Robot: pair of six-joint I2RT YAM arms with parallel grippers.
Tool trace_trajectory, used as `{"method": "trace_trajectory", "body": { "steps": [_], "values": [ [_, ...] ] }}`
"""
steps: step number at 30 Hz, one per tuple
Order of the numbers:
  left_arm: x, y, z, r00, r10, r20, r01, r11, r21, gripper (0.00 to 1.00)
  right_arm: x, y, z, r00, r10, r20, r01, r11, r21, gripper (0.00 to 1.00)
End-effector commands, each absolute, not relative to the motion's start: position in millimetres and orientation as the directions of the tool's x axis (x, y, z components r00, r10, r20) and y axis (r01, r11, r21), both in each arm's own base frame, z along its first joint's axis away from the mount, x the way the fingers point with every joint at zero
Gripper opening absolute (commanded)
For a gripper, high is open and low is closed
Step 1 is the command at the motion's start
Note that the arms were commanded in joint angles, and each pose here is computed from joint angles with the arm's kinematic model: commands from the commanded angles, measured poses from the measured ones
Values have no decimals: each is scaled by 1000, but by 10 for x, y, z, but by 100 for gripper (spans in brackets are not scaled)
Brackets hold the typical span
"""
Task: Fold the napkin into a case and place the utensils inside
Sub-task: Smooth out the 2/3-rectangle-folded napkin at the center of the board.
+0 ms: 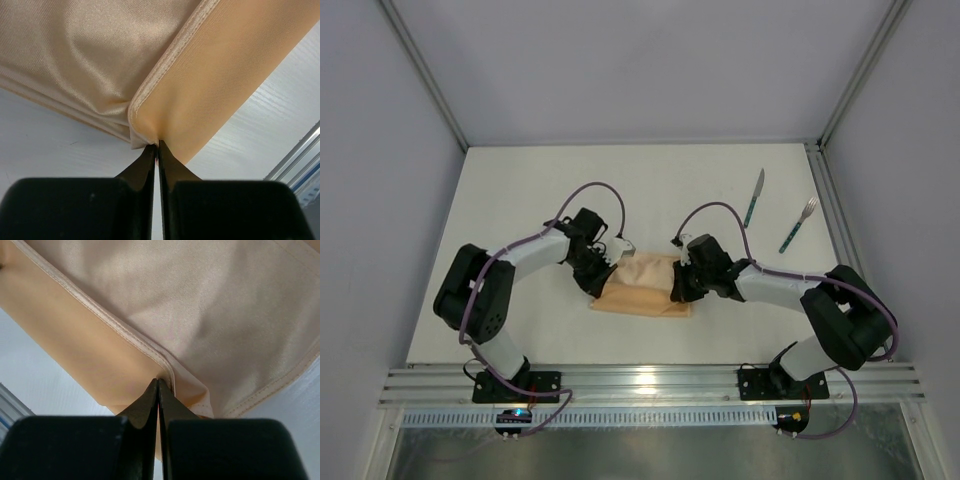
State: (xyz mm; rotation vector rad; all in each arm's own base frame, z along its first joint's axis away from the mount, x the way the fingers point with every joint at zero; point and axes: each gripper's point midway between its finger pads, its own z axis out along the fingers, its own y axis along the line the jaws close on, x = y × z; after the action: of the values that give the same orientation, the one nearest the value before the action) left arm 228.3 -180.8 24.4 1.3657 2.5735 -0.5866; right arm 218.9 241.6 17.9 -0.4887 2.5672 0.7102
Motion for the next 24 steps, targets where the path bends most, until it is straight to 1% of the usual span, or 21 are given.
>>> {"method": "trace_trajectory", "body": {
  "steps": [1, 4, 7, 8, 10, 12, 13, 16, 18, 19, 21, 22, 23, 24],
  "values": [
    [2277, -1786, 247, -548, 762, -345, 836, 488, -251, 4, 2207, 2311, 118, -857, -144, -495, -367, 845, 389, 4],
    [2273, -1787, 286, -537, 763, -360, 843, 479, -244, 10, 2197, 2289, 88, -858, -132, -496, -356, 850, 389, 5],
    [2289, -1800, 344, -522, 764, -381, 853, 467, -233, 30, 2202, 2298, 90, -856, -142, -498, -363, 849, 383, 6],
    [2322, -1820, 414, -510, 759, -405, 860, 462, -218, 37, 2209, 2303, 99, -853, -148, -500, -370, 847, 380, 6],
    [2377, -1853, 526, -495, 748, -443, 867, 460, -192, 42, 2203, 2308, 100, -853, -156, -498, -377, 844, 381, 6],
    [2465, -1903, 755, -475, 718, -509, 870, 468, -152, 44, 2215, 2325, 122, -850, -159, -503, -385, 839, 385, 6],
    [2513, -1931, 846, -461, 704, -540, 873, 470, -132, 47, 2209, 2335, 124, -849, -164, -502, -390, 836, 386, 6],
    [2620, -1977, 1130, -420, 667, -615, 873, 482, -74, 50, 2227, 2358, 146, -845, -169, -508, -400, 830, 389, 6],
    [2699, -1990, 1234, -397, 655, -642, 868, 496, -30, 47, 2231, 2372, 159, -843, -173, -509, -406, 826, 391, 6],
    [2695, -2007, 1229, -388, 663, -640, 871, 492, -18, 36, 2234, 2381, 167, -842, -174, -511, -409, 823, 393, 6],
    [2567, -2137, 1133, -351, 701, -620, 901, 434, -19, 24, 2239, 2390, 179, -840, -176, -513, -413, 820, 396, 6],
    [2497, -2193, 1081, -331, 721, -608, 916, 401, -22, 20, 2239, 2399, 182, -840, -177, -514, -416, 818, 398, 6],
    [2387, -2284, 1011, -284, 755, -591, 940, 341, -17, 15, 2242, 2405, 180, -841, -177, -511, -415, 817, 401, 6],
    [2355, -2291, 933, -276, 775, -569, 945, 327, -13, 13, 2244, 2406, 176, -841, -179, -510, -416, 817, 400, 6]
  ]
}}
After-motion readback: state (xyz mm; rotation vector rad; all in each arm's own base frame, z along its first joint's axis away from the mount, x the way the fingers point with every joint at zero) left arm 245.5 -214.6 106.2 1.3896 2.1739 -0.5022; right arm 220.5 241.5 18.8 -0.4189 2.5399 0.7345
